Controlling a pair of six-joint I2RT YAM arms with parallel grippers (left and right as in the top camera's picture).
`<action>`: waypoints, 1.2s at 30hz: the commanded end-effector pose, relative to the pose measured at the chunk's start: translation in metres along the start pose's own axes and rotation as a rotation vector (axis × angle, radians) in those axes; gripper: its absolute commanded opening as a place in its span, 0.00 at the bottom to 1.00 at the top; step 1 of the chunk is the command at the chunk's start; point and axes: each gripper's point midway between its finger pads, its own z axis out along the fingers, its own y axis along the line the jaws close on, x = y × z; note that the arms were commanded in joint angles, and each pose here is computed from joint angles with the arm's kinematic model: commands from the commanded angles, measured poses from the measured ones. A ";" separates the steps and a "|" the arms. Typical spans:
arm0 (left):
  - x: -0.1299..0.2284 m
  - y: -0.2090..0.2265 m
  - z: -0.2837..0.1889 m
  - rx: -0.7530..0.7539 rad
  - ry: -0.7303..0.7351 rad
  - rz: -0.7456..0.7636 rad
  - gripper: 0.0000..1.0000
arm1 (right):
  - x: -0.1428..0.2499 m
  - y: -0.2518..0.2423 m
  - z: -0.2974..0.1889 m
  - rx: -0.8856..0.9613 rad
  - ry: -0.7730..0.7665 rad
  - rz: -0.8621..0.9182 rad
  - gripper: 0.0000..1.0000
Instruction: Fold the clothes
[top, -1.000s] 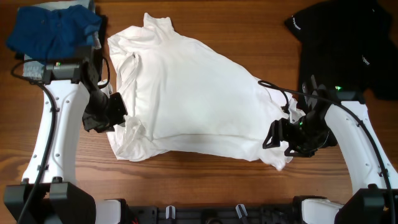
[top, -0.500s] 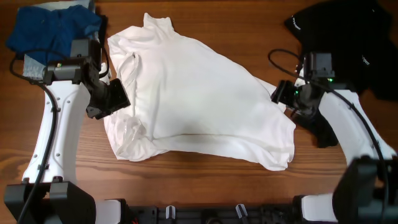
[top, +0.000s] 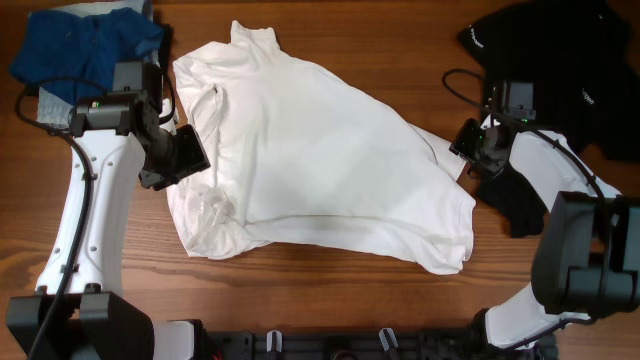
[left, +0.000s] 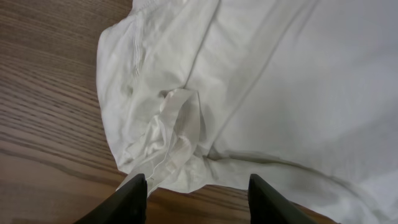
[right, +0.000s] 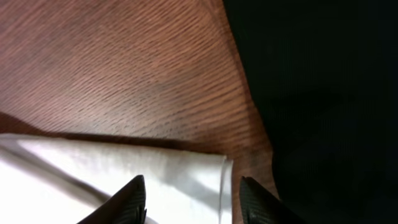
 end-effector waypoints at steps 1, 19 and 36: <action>0.001 0.000 -0.002 -0.002 -0.010 -0.005 0.52 | -0.001 -0.006 0.013 0.031 0.012 0.007 0.45; -0.003 -0.001 -0.002 0.004 -0.026 -0.004 0.51 | -0.156 0.096 -0.058 -0.324 -0.565 -0.192 0.04; -0.027 0.006 -0.004 -0.035 -0.127 -0.010 0.48 | -0.185 0.085 -0.065 -0.236 -0.711 -0.168 1.00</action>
